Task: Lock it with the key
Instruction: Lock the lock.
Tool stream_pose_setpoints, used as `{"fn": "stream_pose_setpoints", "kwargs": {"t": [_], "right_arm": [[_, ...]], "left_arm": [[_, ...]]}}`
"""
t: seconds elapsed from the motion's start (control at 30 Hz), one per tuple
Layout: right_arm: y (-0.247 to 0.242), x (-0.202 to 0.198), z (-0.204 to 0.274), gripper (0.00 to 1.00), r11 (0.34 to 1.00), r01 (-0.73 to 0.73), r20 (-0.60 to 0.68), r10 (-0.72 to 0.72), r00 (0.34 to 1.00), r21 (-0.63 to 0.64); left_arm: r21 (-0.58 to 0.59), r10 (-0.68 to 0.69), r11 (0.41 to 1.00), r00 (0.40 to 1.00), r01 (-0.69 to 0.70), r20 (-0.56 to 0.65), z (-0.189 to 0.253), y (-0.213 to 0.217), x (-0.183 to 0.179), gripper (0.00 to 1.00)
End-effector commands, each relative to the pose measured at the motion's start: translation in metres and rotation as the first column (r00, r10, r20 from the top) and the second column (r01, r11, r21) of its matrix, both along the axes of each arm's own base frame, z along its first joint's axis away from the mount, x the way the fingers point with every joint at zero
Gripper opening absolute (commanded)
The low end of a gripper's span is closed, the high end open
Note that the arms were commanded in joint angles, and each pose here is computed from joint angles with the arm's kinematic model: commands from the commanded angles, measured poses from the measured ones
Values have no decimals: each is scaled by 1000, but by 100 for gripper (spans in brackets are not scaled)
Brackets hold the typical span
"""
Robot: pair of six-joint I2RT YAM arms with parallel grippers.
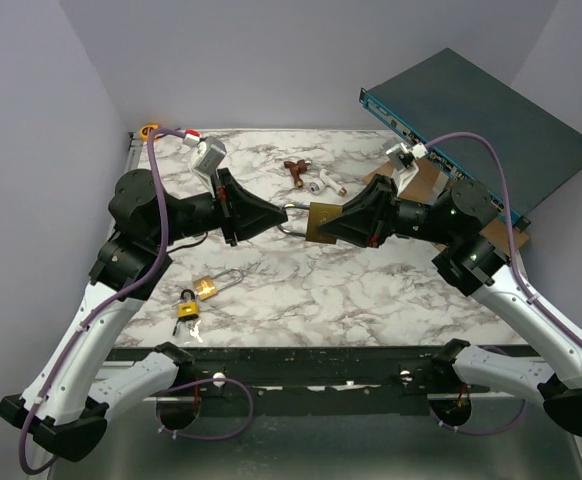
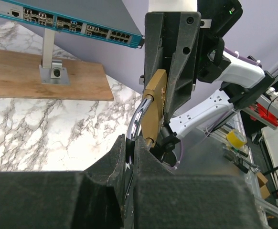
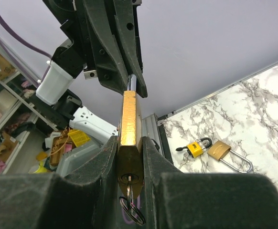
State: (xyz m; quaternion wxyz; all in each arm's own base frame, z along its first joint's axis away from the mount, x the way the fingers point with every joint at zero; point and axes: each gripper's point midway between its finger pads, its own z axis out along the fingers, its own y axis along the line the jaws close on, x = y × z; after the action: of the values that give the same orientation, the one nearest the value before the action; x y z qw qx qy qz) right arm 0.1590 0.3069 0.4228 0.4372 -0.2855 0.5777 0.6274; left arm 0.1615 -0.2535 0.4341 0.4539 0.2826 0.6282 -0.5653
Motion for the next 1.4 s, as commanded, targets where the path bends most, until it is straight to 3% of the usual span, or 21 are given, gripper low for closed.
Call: {"fn": "stream_pose_setpoints", "kwargs": {"t": [0.0, 1.37], "right_arm": [[23, -12, 11, 1, 998, -60, 50, 59, 997, 31], [33, -6, 2, 1, 998, -58, 47, 57, 997, 13]], "left_arm": [[39, -201, 978, 973, 206, -117, -33, -31, -27, 0], [48, -340, 937, 935, 346, -101, -34, -46, -62, 0]]}}
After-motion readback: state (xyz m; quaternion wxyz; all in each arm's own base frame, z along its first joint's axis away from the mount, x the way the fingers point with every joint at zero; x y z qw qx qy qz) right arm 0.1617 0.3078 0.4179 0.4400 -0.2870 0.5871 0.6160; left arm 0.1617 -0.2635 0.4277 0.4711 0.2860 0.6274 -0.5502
